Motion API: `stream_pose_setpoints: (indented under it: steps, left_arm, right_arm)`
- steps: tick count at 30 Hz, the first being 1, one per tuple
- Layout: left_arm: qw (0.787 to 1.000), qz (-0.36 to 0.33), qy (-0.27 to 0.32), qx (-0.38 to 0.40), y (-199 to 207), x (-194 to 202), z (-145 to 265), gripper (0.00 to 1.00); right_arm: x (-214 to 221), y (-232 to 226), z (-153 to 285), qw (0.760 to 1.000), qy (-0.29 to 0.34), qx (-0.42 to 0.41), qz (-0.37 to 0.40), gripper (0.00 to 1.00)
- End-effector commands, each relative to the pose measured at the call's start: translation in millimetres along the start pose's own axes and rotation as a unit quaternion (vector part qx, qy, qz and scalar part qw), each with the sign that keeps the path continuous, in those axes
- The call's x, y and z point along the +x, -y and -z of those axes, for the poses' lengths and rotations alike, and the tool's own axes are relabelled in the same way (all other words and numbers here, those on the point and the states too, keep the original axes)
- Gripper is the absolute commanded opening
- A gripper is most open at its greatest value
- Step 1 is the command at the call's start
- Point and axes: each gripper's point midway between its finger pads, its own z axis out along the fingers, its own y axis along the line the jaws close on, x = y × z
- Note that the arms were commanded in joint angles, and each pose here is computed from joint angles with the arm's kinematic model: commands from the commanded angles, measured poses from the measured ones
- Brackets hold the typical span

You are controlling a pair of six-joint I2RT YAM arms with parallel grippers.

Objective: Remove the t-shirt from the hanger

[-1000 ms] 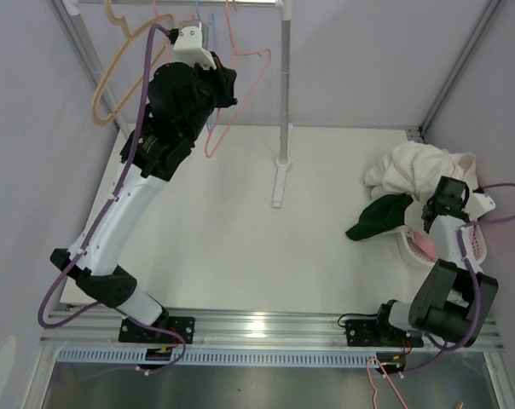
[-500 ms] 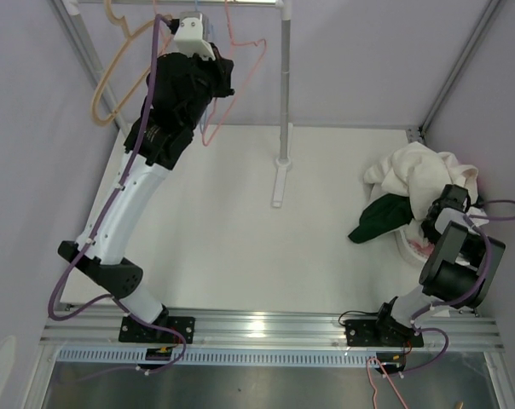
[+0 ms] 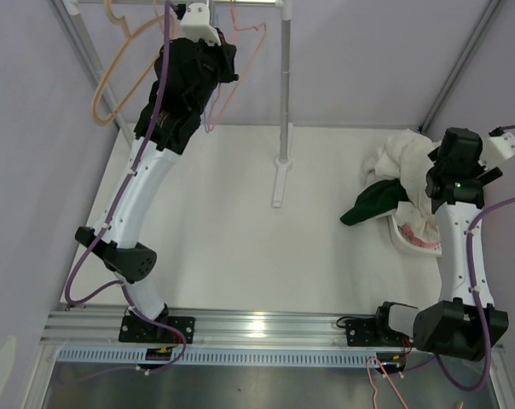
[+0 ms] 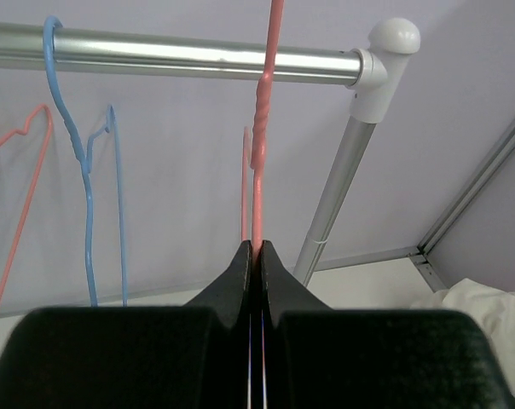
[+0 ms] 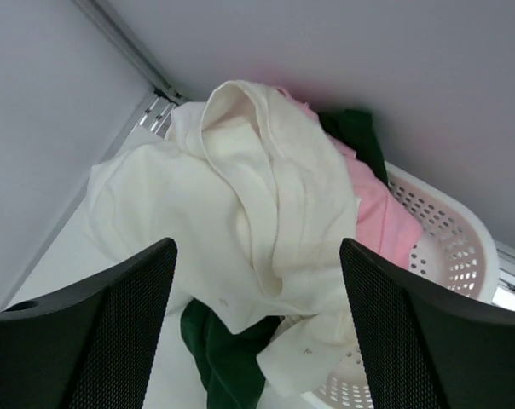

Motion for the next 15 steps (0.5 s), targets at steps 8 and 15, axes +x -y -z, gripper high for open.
stream_pose_setpoints:
  steps: [8, 15]
  left_arm:
    - [1.000, -0.008, 0.027, -0.009, -13.9, -14.1, -13.6, 0.01]
    - [0.999, -0.005, 0.026, -0.029, -28.9, 1.5, -35.8, 0.01]
  right_arm:
    - [-26.0, 0.3, 31.3, 0.999, 0.035, -0.005, 0.023, 0.83]
    - [-41.6, -40.7, 85.6, 0.992, 0.045, -0.109, 0.040, 0.86]
